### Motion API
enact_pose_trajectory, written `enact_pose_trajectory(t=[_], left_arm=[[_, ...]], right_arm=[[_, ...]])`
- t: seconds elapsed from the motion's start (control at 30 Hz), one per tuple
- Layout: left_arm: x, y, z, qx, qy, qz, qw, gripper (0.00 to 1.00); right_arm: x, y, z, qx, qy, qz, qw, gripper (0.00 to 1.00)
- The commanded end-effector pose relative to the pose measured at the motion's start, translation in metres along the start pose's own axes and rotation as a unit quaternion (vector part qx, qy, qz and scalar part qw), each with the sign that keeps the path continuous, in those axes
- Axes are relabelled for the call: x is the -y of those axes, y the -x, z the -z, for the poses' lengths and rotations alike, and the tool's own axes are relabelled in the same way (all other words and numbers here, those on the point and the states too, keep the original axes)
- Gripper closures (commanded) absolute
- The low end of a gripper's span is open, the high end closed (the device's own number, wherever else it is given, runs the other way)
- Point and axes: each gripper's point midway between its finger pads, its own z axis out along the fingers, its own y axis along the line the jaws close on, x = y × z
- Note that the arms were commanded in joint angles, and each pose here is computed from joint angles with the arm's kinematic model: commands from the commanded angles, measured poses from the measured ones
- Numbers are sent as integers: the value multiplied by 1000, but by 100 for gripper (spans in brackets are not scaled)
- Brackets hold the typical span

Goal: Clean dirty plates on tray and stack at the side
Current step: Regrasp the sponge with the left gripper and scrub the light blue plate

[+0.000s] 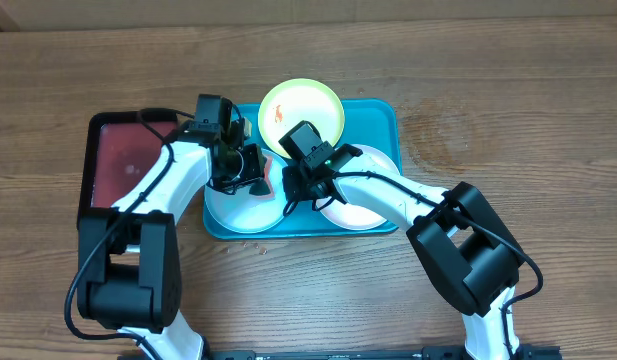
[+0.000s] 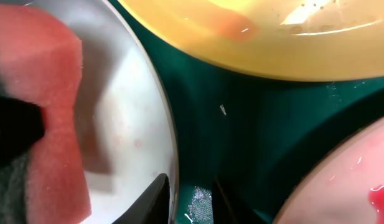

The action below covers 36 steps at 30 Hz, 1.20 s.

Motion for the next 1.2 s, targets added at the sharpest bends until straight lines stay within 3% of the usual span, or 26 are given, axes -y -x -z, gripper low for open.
enact_pose_trajectory(t=[0.0, 0.13, 0.37, 0.57, 0.77, 0.93, 1.0, 1.17], left_arm=[[-23, -1, -19, -5, 43, 14, 999, 96], [-46, 12, -28, 20, 95, 9, 995, 96], [-118, 10, 1, 34, 298, 14, 954, 96], [-133, 10, 36, 29, 382, 9, 924, 96], [-100, 9, 52, -3, 347, 5, 938, 96], [-23, -20, 21, -86, 151, -23, 984, 96], [0, -29, 16, -107, 89, -36, 990, 96], [2, -34, 9, -113, 86, -56, 988, 96]], right_arm=[[2, -5, -4, -5, -3, 0, 1000, 75], [2, -5, -4, -5, -3, 0, 1000, 75], [3, -7, -4, -9, -6, 0, 1000, 76], [3, -6, -4, -7, -5, 0, 1000, 75], [2, -5, -4, -5, -3, 0, 1000, 76], [1, -2, -4, 0, 0, 1, 1000, 75], [1, -2, -4, 0, 0, 1, 1000, 75], [1, -2, -4, 0, 0, 1, 1000, 75]])
